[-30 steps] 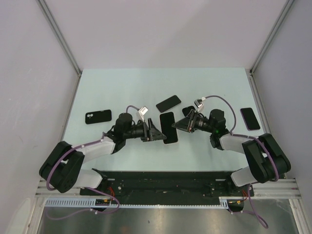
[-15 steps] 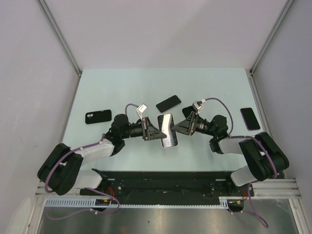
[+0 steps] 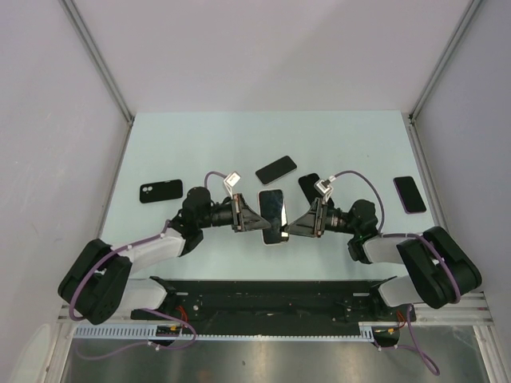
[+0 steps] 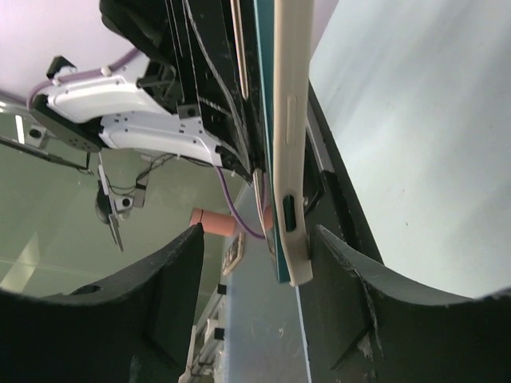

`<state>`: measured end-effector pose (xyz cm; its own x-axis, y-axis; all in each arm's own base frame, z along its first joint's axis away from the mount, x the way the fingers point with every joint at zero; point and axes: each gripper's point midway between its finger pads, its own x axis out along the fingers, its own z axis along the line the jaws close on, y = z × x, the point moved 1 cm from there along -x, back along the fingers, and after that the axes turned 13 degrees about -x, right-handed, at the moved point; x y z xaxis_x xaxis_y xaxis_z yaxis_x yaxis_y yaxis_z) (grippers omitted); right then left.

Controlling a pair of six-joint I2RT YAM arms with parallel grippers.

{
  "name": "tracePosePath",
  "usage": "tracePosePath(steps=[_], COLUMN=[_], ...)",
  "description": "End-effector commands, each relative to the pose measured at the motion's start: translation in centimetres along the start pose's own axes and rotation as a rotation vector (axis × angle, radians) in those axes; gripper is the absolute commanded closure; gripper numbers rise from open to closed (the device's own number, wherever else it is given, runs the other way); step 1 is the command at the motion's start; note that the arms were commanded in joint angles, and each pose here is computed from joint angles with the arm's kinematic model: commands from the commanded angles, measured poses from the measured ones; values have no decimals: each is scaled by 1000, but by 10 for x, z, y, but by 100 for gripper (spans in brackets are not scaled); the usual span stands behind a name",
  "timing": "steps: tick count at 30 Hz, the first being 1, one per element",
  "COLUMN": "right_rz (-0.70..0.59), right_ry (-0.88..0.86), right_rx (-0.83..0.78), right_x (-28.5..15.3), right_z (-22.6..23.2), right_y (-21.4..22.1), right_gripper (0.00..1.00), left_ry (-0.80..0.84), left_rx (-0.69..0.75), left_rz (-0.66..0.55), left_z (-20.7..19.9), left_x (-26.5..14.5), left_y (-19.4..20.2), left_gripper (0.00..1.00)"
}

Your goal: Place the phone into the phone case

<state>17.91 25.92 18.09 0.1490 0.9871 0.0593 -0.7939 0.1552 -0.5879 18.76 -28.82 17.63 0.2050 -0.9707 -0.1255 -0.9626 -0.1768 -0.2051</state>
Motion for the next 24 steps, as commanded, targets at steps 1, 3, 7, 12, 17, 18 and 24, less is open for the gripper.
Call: tracePosePath(steps=[1,3,7,12,17,18,24], right_rz=[43,45,40,63,63,59,22], right_ry=[-39,-47,-43,-22,-38,-39,-1], right_rx=[-83,-92,-96,-84,-78,-80,-24], right_x=[-5,-3,0,2,5,4,4], right_z=[10,13,12,1,5,6,5], right_y=[14,15,14,22,23,22,16], right_gripper=[41,41,42,40,52,56,100], left_ry=[69,61,59,78,67,58,-72], left_rx=[138,134,124,104,99,95,119], left_rz=[-58,-59,-62,-62,-71,-71,-99], left_z=[-35,-33,-31,-32,-27,-25,2], left_x=[-1,-1,1,2,2,2,3], left_y=[-18,-19,-20,-19,-20,-20,-26], left_gripper=[100,100,100,100,100,100,100])
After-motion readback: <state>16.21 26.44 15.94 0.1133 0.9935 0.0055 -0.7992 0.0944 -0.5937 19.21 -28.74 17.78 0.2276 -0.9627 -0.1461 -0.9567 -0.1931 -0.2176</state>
